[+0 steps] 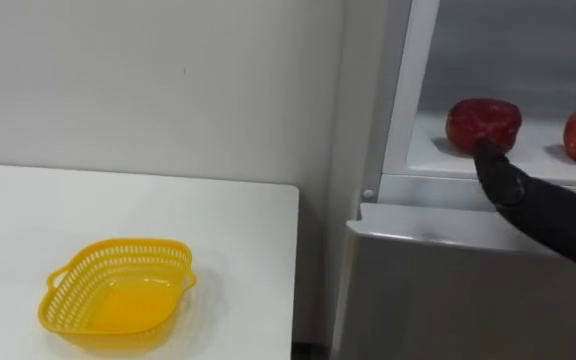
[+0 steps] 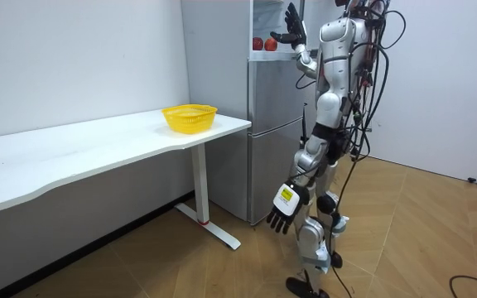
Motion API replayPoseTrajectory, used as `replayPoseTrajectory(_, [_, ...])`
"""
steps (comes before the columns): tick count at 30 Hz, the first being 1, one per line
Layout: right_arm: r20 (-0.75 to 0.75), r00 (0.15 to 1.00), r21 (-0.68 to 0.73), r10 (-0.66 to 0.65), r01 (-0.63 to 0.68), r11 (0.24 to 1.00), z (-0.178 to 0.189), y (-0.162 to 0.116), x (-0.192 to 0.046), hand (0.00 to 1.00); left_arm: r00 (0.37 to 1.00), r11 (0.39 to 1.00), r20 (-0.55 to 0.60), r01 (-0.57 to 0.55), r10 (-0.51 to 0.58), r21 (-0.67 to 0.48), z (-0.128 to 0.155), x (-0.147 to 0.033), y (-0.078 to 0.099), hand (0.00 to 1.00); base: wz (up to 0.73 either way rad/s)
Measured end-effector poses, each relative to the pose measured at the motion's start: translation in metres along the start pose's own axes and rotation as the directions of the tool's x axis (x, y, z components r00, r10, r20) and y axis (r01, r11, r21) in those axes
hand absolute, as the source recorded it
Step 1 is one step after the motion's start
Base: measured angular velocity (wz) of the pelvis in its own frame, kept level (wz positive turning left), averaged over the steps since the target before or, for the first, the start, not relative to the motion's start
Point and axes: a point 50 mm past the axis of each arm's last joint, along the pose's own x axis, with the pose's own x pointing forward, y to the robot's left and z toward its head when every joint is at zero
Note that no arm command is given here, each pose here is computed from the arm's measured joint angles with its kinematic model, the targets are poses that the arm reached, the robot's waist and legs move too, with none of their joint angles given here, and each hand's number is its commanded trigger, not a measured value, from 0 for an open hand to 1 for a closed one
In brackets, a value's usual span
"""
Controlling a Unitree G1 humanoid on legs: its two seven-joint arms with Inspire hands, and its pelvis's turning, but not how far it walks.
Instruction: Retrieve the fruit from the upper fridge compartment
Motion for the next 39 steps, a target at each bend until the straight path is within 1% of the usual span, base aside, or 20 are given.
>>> replayPoseTrajectory(6, [-0.092,0.996,0.013,-0.012,0.014,1.000,-0.016,-0.004,0.021,0.00,1.000,1.000,-0.006,0.020,-0.020,0.003,0.002,0.000,0.002,0.00,0.08])
replayPoseTrajectory(9, [-0.110,0.994,0.008,-0.017,0.018,1.000,-0.022,-0.001,0.033,0.00,0.999,0.999,-0.025,0.042,-0.041,0.006,-0.003,-0.001,0.000,0.00,0.01])
replayPoseTrajectory(12, [-0.105,0.994,0.004,-0.035,0.036,0.999,-0.024,-0.001,0.045,0.00,0.998,0.998,-0.025,0.058,-0.057,0.019,-0.001,0.000,0.001,0.00,0.05])
replayPoseTrajectory(15, [-0.147,0.989,0.009,-0.015,0.016,1.000,-0.033,0.002,0.051,0.00,0.997,0.998,-0.035,0.067,-0.067,0.020,-0.003,0.000,0.002,0.00,0.07])
replayPoseTrajectory(23, [-0.251,0.966,-0.008,0.065,-0.069,0.998,-0.049,0.007,0.051,0.00,0.994,0.994,-0.037,0.104,-0.103,0.015,-0.001,-0.001,0.002,0.00,0.04])
replayPoseTrajectory(27, [-0.305,0.947,-0.026,0.105,-0.119,0.993,-0.058,0.011,0.053,0.00,0.992,0.992,-0.023,0.121,-0.120,0.035,-0.001,-0.003,0.003,0.00,0.01])
replayPoseTrajectory(33, [-0.292,0.943,-0.024,0.162,-0.176,0.984,-0.056,0.013,0.058,0.00,0.992,0.991,-0.007,0.129,-0.128,0.046,0.004,-0.003,0.005,0.00,0.01])
replayPoseTrajectory(39, [-0.317,0.929,-0.027,0.190,-0.209,0.977,-0.061,0.014,0.056,0.00,0.992,0.991,-0.011,0.125,-0.124,0.044,0.000,-0.005,0.005,0.00,0.01])
